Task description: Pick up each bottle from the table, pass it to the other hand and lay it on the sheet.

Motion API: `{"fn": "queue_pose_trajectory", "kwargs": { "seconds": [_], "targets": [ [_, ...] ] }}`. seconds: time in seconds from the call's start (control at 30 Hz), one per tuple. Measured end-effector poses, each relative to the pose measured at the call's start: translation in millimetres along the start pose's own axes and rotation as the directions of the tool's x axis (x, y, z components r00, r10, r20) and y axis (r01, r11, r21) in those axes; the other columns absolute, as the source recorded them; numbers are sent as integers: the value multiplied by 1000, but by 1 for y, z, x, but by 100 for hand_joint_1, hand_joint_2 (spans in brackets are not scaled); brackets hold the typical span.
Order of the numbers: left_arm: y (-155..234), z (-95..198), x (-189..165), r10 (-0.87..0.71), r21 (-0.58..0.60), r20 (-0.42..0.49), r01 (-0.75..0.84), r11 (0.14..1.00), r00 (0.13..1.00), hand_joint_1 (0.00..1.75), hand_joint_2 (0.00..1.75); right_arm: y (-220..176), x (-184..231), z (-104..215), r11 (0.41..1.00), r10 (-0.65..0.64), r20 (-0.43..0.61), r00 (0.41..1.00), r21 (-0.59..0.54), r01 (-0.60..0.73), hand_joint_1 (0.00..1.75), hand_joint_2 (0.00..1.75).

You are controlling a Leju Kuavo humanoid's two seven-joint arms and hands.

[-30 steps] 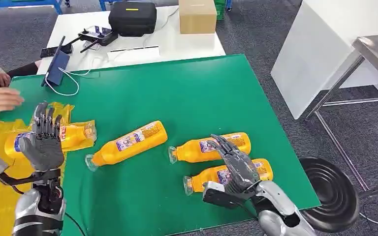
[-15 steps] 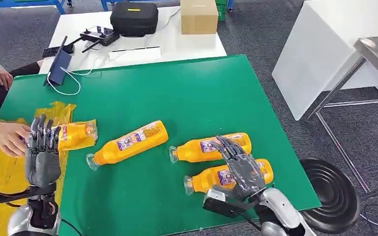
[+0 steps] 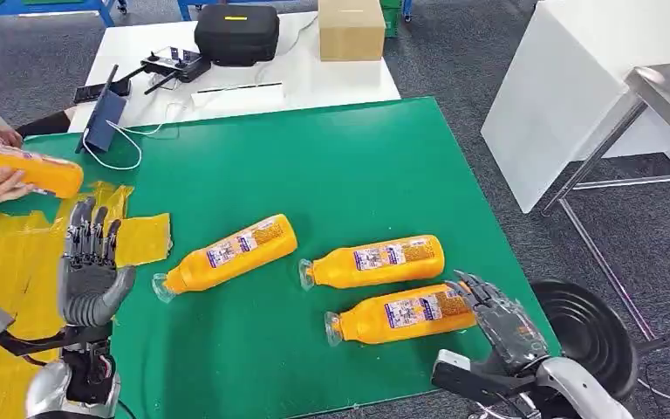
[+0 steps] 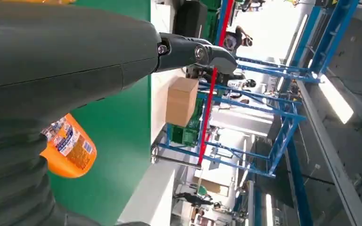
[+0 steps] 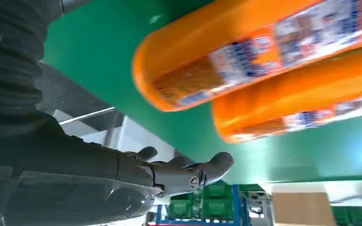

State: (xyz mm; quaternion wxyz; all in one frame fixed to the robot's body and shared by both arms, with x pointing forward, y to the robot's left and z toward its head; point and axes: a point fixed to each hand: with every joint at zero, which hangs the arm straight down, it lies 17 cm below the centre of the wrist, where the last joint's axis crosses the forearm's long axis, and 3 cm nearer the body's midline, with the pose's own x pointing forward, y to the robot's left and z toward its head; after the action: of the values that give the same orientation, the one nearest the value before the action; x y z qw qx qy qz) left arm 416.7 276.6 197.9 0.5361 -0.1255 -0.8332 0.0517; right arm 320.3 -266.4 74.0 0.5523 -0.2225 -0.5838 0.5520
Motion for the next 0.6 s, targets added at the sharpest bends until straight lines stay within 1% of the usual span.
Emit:
{"fn": "queue_pose_trajectory", "kwargs": {
  "seconds": [0.1, 0.33, 0.6],
  "targets": [
    [-1, -1, 0, 6, -3, 0, -6, 1000, 1000, 0, 175, 0, -10, 5, 1000, 21, -23, 1000, 19, -20, 0, 175],
    [-4, -3, 2, 15, -8, 4, -15, 1000, 1000, 0, 175, 0, -20, 8, 998, 58, -44, 997, 41, -56, 0, 175],
    [-9, -9, 5, 23, -25, 12, -22, 999, 1000, 0, 175, 2, -25, -6, 995, 87, -50, 995, 58, -85, 0, 175]
  ]
}}
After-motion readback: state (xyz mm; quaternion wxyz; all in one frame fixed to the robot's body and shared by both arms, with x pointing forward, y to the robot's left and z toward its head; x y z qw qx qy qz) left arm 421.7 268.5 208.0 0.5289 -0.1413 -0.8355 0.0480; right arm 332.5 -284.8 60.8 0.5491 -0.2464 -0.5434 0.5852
